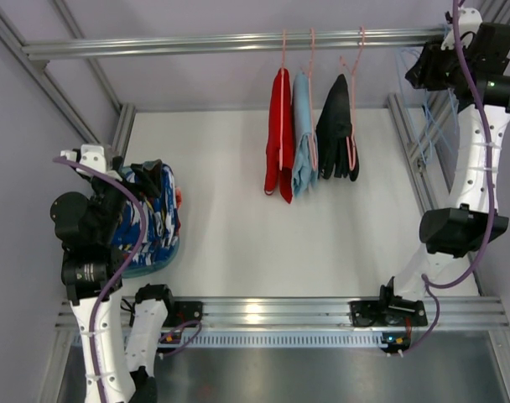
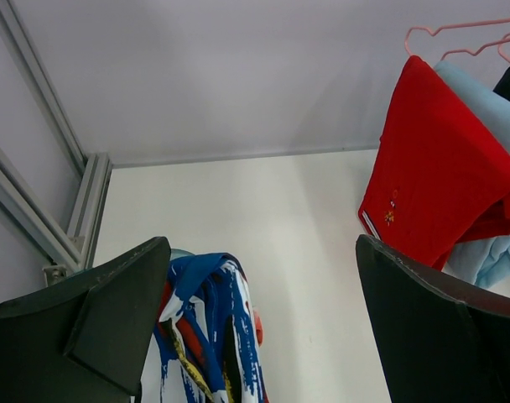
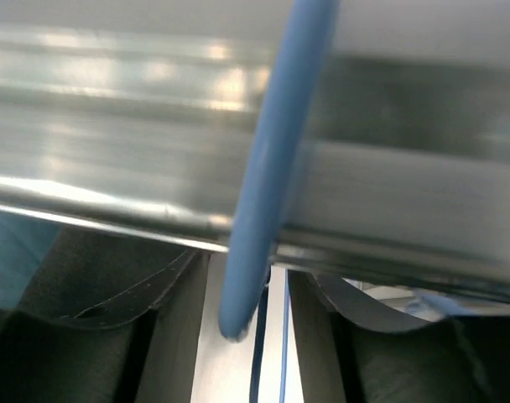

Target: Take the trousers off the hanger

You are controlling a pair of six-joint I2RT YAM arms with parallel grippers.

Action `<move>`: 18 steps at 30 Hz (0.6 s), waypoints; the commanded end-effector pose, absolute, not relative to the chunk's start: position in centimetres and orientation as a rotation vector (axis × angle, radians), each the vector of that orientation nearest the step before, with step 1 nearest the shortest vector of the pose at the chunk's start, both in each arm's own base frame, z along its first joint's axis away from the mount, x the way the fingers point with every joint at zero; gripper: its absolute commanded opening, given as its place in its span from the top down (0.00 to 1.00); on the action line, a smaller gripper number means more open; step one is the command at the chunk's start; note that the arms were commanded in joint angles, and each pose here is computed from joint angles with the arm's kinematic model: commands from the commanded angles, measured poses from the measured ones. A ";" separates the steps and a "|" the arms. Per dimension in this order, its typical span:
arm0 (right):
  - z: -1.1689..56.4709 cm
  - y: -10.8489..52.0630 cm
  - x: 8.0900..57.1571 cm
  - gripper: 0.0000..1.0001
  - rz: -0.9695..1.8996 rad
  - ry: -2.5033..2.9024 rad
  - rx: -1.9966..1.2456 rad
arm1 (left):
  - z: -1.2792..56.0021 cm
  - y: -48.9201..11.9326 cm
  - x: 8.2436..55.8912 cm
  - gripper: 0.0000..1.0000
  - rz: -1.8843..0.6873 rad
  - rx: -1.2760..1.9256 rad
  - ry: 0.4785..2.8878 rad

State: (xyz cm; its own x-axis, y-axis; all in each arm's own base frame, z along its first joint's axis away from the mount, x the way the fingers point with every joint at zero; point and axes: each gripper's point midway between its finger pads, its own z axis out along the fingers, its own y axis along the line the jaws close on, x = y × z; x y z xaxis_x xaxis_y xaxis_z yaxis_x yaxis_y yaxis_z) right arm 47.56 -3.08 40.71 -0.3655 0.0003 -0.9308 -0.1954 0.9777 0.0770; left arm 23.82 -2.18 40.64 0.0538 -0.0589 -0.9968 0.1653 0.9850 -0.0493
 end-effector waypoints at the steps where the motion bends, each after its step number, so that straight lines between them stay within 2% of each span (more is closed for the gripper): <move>1: 43.4 -2.8 46.2 0.55 0.206 1.841 -0.169 | 41.5 -2.3 23.8 0.02 -0.166 0.102 1.491; 5: 45.0 -2.1 44.2 0.33 0.207 1.803 -0.190 | 40.2 -2.8 24.6 0.02 -0.223 0.089 1.549; 6: 45.7 -2.0 43.3 0.25 0.202 1.791 -0.191 | 39.7 -2.8 25.1 0.02 -0.234 0.084 1.577; 10: 46.9 -1.5 40.6 0.06 0.195 1.782 -0.186 | 37.6 -2.0 26.2 0.02 -0.225 0.035 1.702; 12: 47.4 -1.1 38.9 0.00 0.197 1.774 -0.183 | 36.1 -1.7 26.6 0.02 -0.221 0.013 1.772; 18: 46.9 -0.3 33.9 0.01 0.188 1.803 -0.173 | 33.9 -2.9 26.9 0.02 -0.305 0.057 1.902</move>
State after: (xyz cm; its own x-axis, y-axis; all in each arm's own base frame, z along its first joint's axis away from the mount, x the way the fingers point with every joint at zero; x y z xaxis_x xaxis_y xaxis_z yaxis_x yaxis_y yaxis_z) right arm 36.80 -0.50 46.75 -0.2315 -0.0169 -0.9727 -0.2239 0.9739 0.0364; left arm 27.57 -2.06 33.35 -0.3154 -0.1184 -0.9416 0.1453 0.9745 -0.1712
